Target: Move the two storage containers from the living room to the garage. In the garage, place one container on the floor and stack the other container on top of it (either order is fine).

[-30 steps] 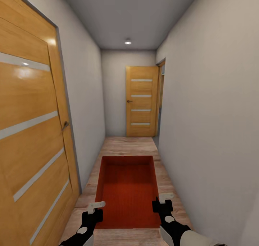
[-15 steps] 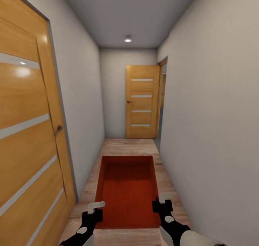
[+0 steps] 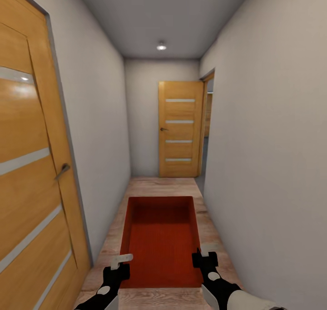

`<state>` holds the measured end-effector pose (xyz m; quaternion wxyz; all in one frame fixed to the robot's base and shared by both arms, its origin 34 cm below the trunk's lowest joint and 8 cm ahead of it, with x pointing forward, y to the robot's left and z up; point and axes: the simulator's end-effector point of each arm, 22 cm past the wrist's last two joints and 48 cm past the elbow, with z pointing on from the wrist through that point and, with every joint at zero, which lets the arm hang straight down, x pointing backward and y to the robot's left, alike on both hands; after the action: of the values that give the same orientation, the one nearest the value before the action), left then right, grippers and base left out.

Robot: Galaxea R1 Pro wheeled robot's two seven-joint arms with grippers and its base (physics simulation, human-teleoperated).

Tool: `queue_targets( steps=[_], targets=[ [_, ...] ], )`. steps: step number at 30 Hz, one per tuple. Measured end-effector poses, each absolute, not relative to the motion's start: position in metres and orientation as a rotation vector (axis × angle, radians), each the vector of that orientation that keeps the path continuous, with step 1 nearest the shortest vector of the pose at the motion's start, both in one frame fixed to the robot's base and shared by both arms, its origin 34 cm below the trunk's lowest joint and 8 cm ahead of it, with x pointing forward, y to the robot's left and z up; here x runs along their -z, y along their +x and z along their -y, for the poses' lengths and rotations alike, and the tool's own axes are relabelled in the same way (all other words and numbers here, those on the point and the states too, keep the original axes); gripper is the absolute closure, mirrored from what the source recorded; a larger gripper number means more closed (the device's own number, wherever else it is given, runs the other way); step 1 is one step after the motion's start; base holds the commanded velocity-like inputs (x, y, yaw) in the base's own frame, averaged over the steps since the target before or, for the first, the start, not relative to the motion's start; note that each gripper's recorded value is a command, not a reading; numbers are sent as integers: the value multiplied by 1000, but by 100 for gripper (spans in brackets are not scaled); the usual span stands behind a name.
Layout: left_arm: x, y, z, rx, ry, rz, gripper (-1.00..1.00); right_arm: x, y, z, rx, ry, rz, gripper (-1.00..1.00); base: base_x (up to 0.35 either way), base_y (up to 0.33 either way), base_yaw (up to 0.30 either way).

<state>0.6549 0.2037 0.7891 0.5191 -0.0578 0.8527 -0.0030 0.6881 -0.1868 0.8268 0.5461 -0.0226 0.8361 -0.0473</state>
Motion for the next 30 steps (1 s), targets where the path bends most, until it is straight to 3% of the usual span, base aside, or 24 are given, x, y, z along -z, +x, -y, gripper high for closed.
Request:
queue_targets(
  steps=[30],
  targets=[
    [-789,655,-203,8,-139,-2046,100,-827,688,187,112,-53,-1983,100,322,0,31]
  ],
)
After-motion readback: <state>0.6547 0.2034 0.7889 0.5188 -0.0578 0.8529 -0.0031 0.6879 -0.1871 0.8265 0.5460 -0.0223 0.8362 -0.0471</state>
